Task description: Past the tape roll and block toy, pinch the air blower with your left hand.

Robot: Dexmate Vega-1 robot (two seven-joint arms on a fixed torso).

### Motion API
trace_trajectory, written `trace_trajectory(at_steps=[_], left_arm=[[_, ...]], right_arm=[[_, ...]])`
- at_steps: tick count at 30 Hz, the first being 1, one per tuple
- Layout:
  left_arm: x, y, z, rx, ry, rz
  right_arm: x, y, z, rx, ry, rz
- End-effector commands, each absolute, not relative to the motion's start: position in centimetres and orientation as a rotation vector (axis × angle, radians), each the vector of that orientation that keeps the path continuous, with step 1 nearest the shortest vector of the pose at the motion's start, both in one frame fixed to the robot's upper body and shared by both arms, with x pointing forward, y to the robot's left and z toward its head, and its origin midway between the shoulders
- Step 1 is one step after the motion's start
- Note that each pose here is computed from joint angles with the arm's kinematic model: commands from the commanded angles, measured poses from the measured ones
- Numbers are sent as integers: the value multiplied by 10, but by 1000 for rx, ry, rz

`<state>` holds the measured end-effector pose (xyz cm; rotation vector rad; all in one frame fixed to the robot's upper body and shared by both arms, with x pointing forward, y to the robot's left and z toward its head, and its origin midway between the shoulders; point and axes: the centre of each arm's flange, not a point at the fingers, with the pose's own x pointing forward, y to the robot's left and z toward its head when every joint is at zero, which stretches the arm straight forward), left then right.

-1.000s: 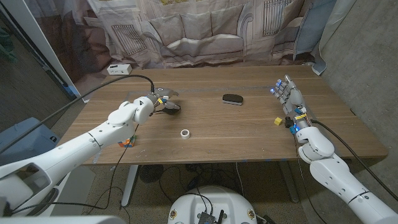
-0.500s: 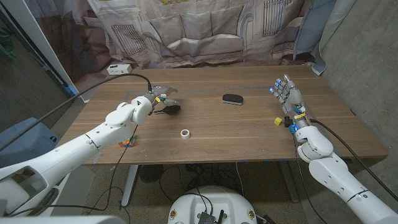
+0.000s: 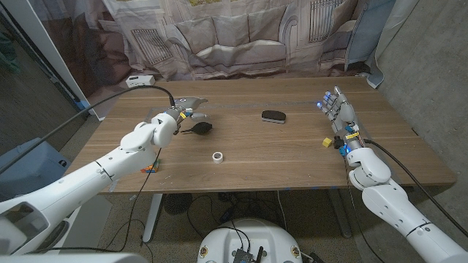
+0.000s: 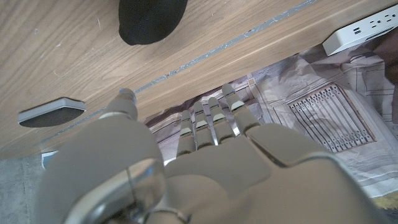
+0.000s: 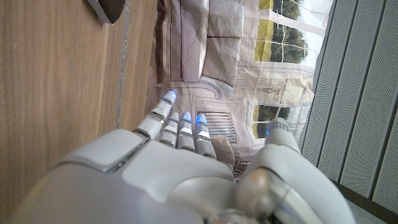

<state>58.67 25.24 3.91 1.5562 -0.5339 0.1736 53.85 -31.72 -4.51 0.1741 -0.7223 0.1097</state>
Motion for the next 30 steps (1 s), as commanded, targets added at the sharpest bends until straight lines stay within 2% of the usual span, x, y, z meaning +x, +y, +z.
trace_trajectory(at_steps=[1, 11, 30], left_arm=[[566, 253, 45, 1503, -568, 197], [558, 256, 52, 1417, -615, 213], [549, 257, 47, 1011, -720, 134]], right_arm=[[542, -315, -42, 183, -741, 138], [537, -318, -34, 215, -763, 184], [538, -333, -19, 219, -795, 230]])
